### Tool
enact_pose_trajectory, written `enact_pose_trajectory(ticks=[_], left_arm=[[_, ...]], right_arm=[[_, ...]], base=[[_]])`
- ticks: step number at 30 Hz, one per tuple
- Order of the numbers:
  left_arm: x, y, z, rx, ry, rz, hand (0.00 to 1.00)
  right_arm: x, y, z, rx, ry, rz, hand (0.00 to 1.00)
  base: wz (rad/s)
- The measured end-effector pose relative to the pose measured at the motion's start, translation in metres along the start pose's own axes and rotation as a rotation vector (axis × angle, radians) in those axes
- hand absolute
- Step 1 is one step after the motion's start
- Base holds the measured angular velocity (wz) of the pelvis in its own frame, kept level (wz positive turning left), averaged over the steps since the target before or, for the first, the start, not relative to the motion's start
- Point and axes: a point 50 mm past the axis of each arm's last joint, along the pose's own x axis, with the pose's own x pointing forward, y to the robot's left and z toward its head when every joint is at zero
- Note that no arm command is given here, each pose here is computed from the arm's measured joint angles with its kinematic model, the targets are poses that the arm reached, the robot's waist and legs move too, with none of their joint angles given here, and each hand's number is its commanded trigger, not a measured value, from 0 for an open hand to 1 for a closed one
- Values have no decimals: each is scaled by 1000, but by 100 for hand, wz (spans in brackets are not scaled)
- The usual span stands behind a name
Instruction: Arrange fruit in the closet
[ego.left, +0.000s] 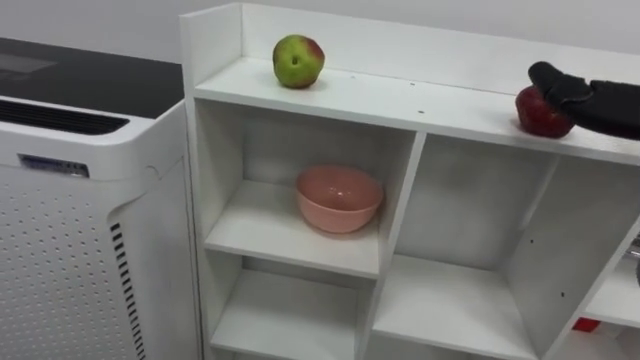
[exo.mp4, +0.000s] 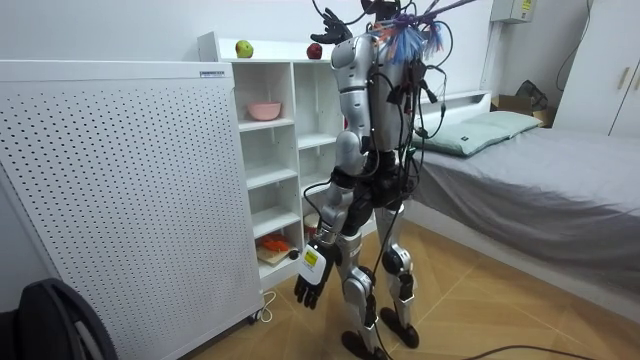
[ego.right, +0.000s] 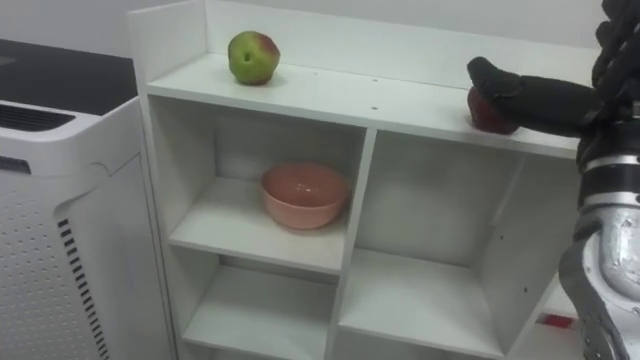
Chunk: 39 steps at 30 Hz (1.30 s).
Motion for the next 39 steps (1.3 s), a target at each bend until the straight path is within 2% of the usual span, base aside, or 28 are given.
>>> enact_pose_trajectory(ticks=[6, 29, 30, 32, 39], left_arm=[[0, 0, 2, 1, 0, -35, 0], [0, -1, 1, 21, 14, -73, 0], [0, -1, 1, 25, 14, -75, 0], [0, -1, 1, 25, 13, -77, 0], [0, -2, 1, 26, 13, -94, 0]], right_arm=[[1, -4, -14, -15, 98, 48, 0], [-1, -5, -38, -71, 218, 151, 0], [-1, -6, -38, -77, 222, 152, 48], [-1, -8, -40, -84, 229, 148, 100], [-1, -8, -40, -84, 229, 146, 100]], base=[[0], [0], [0], [0], [0]])
